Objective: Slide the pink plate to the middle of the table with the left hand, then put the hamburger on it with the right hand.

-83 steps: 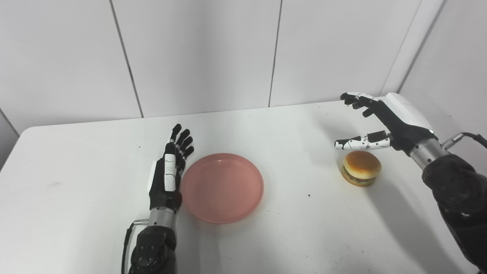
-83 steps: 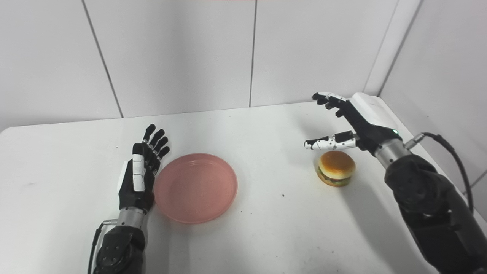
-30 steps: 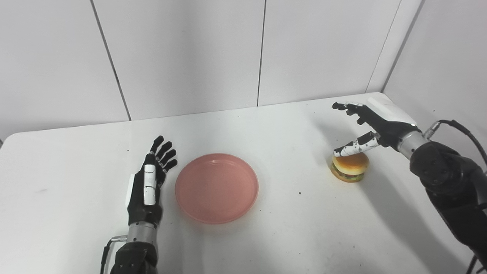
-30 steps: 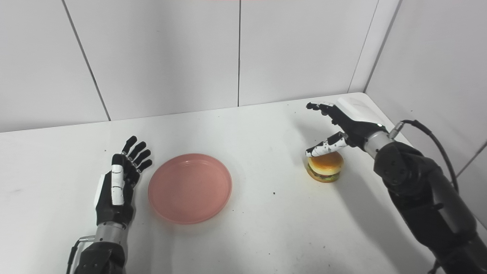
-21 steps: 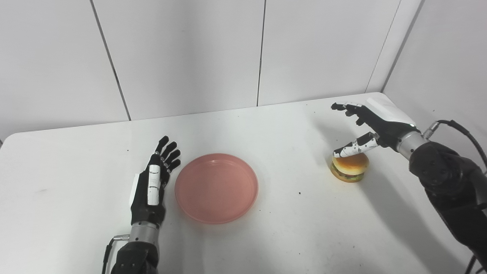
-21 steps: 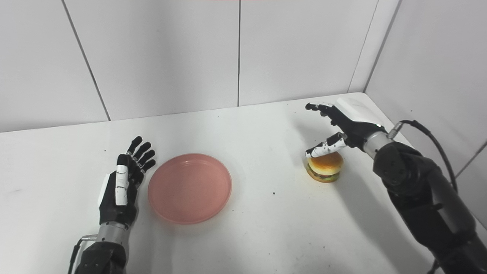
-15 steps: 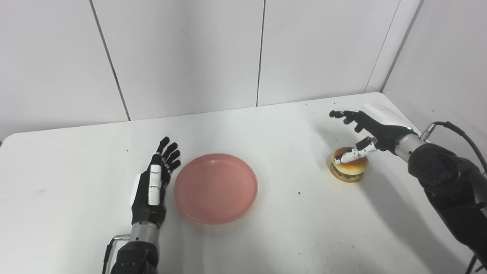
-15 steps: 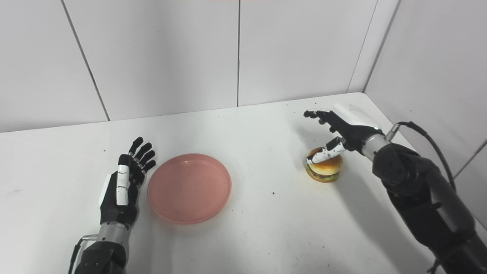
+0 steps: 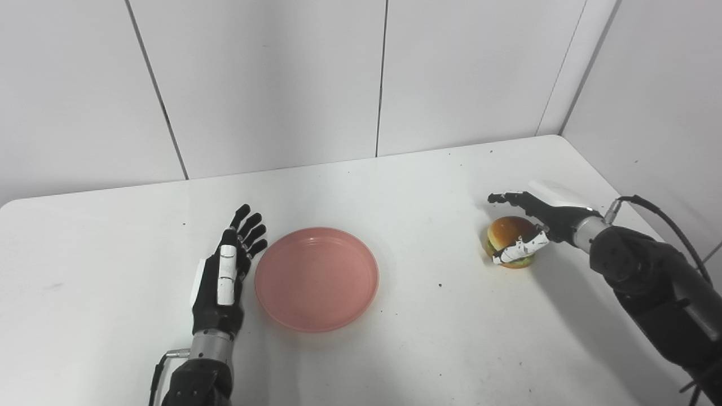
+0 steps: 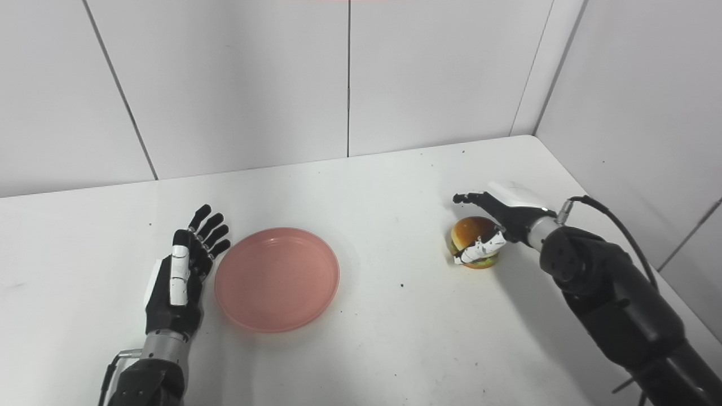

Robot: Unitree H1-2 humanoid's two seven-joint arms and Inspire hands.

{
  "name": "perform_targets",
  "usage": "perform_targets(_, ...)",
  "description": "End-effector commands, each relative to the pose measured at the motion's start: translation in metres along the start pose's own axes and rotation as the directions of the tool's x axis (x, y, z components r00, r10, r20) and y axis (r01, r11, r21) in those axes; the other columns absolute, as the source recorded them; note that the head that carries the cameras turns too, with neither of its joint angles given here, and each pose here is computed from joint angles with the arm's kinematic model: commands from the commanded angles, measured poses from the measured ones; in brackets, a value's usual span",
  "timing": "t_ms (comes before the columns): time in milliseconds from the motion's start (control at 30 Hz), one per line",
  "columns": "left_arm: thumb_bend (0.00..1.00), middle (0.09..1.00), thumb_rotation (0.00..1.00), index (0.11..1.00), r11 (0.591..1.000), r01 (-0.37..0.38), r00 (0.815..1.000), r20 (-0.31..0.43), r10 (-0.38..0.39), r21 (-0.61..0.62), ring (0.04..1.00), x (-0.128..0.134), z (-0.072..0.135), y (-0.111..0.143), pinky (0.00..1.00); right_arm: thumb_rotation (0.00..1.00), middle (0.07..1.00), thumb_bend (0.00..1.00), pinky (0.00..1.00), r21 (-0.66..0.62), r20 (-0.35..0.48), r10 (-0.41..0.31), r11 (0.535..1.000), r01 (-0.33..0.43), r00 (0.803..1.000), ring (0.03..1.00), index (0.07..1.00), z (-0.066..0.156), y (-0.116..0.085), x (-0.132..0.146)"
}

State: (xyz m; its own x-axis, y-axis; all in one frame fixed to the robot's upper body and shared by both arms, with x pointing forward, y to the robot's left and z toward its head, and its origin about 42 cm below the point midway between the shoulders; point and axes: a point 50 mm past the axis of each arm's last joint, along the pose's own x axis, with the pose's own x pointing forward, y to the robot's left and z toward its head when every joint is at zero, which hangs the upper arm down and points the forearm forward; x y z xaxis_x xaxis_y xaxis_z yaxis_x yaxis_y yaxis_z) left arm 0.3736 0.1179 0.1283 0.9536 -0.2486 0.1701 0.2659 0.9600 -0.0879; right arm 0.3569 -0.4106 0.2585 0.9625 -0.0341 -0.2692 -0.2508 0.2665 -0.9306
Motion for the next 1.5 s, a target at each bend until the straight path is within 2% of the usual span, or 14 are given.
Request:
perform_targets(0,0.78,0.897,1.0,0.892,1.0,-0.012,0.999,-0.046,0.012,-0.009,0.879,-0.015,-0.016,-0.001,0.83,0.32,0.889,0.96,0.8,-0.044,0.045,-0.076,0.996,0.078,0.996,0.886,0.852,0.004,-0.022,0.001)
perform_targets(167,0.77,0.899,1.0,0.895,1.0,-0.007,0.999,-0.044,0.006,-0.012,0.884,-0.016,-0.016,-0.001,0.87,0.32,0.889,0.95,0.74,-0.066,0.056,-0.063,0.996,0.067,0.996,0.863,0.859,0.009,-0.018,0.005)
perform_targets(300,0.77,0.895,1.0,0.889,1.0,-0.013,0.999,-0.043,0.012,-0.013,0.88,-0.016,-0.015,-0.003,0.86,0.15,0.817,0.89,0.65,-0.046,0.076,-0.116,0.992,0.12,0.99,0.75,0.8,0.01,-0.013,0.008)
perform_targets(433,0.78,0.897,1.0,0.894,1.0,-0.011,0.999,-0.041,0.011,-0.015,0.885,-0.016,-0.015,-0.002,0.86,0.01,0.657,0.79,0.54,-0.013,0.096,-0.162,0.986,0.164,0.982,0.576,0.668,0.006,-0.014,0.009)
perform_targets(467,0.78,0.895,1.0,0.893,1.0,-0.013,0.999,-0.041,0.012,-0.015,0.883,-0.016,-0.015,-0.002,0.85,0.01,0.565,0.66,0.49,-0.015,0.1,-0.172,0.985,0.174,0.98,0.527,0.594,0.006,-0.014,0.009)
perform_targets(500,0.78,0.894,1.0,0.892,1.0,-0.011,0.999,-0.042,0.011,-0.012,0.882,-0.016,-0.015,-0.002,0.85,0.0,0.518,0.6,0.46,-0.008,0.105,-0.199,0.98,0.201,0.974,0.503,0.556,0.007,-0.014,0.008)
perform_targets(567,0.77,0.897,1.0,0.895,1.0,-0.008,0.999,-0.043,0.008,-0.01,0.884,-0.016,-0.016,-0.002,0.86,0.0,0.483,0.53,0.47,0.004,0.109,-0.237,0.971,0.238,0.965,0.433,0.531,0.009,-0.016,0.007)
perform_targets(633,0.77,0.897,1.0,0.894,1.0,-0.01,0.999,-0.043,0.009,-0.012,0.883,-0.016,-0.015,-0.002,0.85,0.0,0.487,0.52,0.38,0.012,0.112,-0.263,0.965,0.264,0.958,0.406,0.524,0.012,-0.017,0.005)
perform_targets(900,0.77,0.898,1.0,0.889,1.0,-0.014,0.999,-0.043,0.013,-0.016,0.884,-0.016,-0.016,-0.004,0.85,0.0,0.48,0.52,0.32,0.025,0.13,-0.295,0.955,0.294,0.947,0.388,0.525,0.021,-0.025,0.001)
perform_targets(1133,0.77,0.905,1.0,0.897,1.0,0.0,0.999,-0.042,0.0,-0.009,0.888,-0.017,-0.019,-0.007,0.87,0.0,0.479,0.52,0.29,0.039,0.198,-0.323,0.946,0.322,0.925,0.391,0.523,0.041,-0.033,-0.007)
perform_targets(1200,0.78,0.903,1.0,0.897,1.0,-0.004,0.999,-0.045,0.004,-0.007,0.885,-0.017,-0.018,-0.008,0.87,0.0,0.475,0.52,0.29,0.056,0.239,-0.344,0.939,0.34,0.908,0.387,0.527,0.056,-0.036,-0.008)
perform_targets(1267,0.78,0.9,1.0,0.895,1.0,-0.008,0.999,-0.044,0.007,-0.005,0.879,-0.016,-0.019,-0.009,0.87,0.0,0.481,0.52,0.34,0.068,0.292,-0.364,0.93,0.36,0.884,0.404,0.521,0.07,-0.037,-0.008)
perform_targets(1333,0.78,0.9,1.0,0.896,1.0,-0.009,0.999,-0.042,0.009,-0.003,0.88,-0.016,-0.019,-0.01,0.87,0.0,0.485,0.52,0.38,0.081,0.329,-0.364,0.93,0.358,0.872,0.419,0.517,0.084,-0.038,-0.007)
perform_targets(1467,0.77,0.897,1.0,0.892,1.0,-0.022,0.999,-0.037,0.022,-0.006,0.876,-0.016,-0.019,-0.013,0.86,0.0,0.491,0.52,0.39,0.108,0.417,-0.358,0.932,0.345,0.836,0.424,0.517,0.118,-0.04,-0.006)
